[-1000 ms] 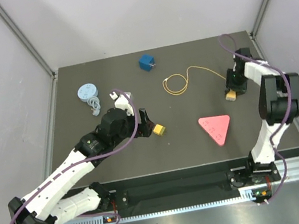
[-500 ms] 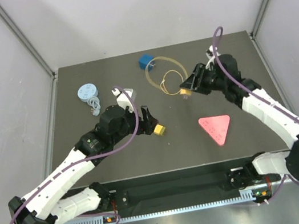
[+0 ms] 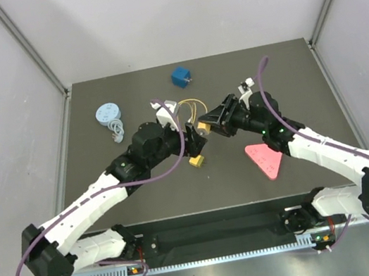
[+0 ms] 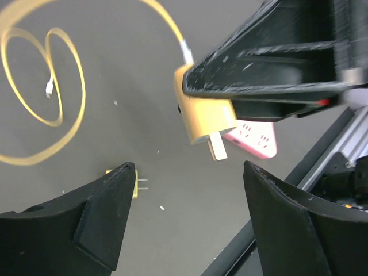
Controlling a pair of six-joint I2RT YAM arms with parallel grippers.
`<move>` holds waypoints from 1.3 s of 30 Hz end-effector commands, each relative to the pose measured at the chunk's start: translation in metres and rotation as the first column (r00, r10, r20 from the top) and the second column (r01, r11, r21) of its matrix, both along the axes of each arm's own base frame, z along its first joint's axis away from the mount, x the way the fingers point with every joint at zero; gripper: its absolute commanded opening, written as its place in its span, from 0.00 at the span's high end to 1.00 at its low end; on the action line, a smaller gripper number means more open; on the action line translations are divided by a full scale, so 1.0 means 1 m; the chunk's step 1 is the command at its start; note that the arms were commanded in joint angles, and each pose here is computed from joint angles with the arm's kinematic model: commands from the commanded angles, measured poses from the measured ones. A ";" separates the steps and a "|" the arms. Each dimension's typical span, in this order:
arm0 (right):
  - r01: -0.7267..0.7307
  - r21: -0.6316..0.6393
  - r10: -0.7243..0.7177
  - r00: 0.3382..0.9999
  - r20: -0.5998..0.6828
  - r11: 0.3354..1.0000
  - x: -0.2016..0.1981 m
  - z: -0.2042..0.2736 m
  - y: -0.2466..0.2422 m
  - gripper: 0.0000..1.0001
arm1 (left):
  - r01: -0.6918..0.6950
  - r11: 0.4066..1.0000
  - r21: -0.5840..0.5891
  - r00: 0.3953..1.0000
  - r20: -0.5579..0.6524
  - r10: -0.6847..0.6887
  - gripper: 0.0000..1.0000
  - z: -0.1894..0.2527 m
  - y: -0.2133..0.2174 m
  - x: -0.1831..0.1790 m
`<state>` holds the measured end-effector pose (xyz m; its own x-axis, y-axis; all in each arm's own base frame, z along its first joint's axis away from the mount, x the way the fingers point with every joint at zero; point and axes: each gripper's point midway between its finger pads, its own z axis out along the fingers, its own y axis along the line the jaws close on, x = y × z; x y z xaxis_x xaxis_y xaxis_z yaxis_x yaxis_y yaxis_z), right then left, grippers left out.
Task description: Insert the plug
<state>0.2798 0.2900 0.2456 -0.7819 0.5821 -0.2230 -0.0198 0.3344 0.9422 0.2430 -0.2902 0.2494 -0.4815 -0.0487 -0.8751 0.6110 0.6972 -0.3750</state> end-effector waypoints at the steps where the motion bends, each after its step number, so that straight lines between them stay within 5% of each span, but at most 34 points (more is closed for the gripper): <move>1: -0.034 0.160 0.022 0.997 0.075 0.987 0.000 0.043 0.020 0.71 | -0.007 1.000 -0.016 0.999 0.048 0.008 0.21 0.009 -0.010 0.013; 7: -0.061 0.178 0.051 0.997 0.059 0.982 -0.012 0.043 0.034 0.71 | -0.044 0.999 -0.021 0.997 0.061 0.046 0.27 0.010 -0.013 0.025; 11: -0.071 0.198 0.059 0.996 0.064 0.978 -0.019 0.039 0.036 0.71 | -0.057 0.998 -0.037 0.995 0.075 0.059 0.40 0.017 -0.012 0.026; 18: -0.066 0.176 0.057 0.997 0.054 0.982 -0.023 0.031 0.034 0.69 | -0.077 0.994 -0.075 0.994 0.077 0.083 0.76 0.029 -0.007 0.025; 21: -0.075 0.164 0.064 0.995 0.071 0.984 -0.024 0.031 0.034 0.64 | -0.061 0.995 -0.076 0.996 0.061 0.066 1.00 0.029 -0.011 0.023; 25: -0.089 0.133 0.075 0.991 0.107 0.987 -0.026 0.033 0.033 0.56 | -0.041 0.997 -0.060 0.998 0.037 0.043 1.00 0.028 -0.011 0.018; 28: -0.074 0.099 0.063 0.992 0.109 0.992 -0.026 0.029 0.028 0.64 | -0.055 0.997 -0.053 0.998 0.034 0.057 1.00 0.028 -0.005 0.015; 29: -0.069 0.105 0.057 0.992 0.111 0.992 -0.026 0.030 0.028 0.65 | -0.083 0.995 -0.057 0.996 0.030 0.085 0.96 0.028 -0.001 0.017; 32: -0.067 0.116 0.054 0.992 0.110 0.991 -0.027 0.030 0.026 0.68 | -0.146 0.988 -0.057 0.989 -0.001 0.146 0.58 0.025 0.008 0.019; 35: -0.065 0.117 0.052 0.992 0.113 0.991 -0.028 0.032 0.025 0.69 | -0.167 0.984 -0.065 0.986 -0.002 0.167 0.48 0.026 0.012 0.019; 39: -0.058 0.117 0.046 0.994 0.103 0.991 -0.028 0.030 0.024 0.69 | -0.168 0.983 -0.078 0.986 0.001 0.168 0.46 0.028 0.012 0.020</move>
<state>0.2618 0.3148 0.2744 -0.7829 0.5857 -0.2098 -0.1055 0.2073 0.9726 0.2463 -0.2871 0.2378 -0.5373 -0.0759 -0.8400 0.5255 0.7489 -0.4038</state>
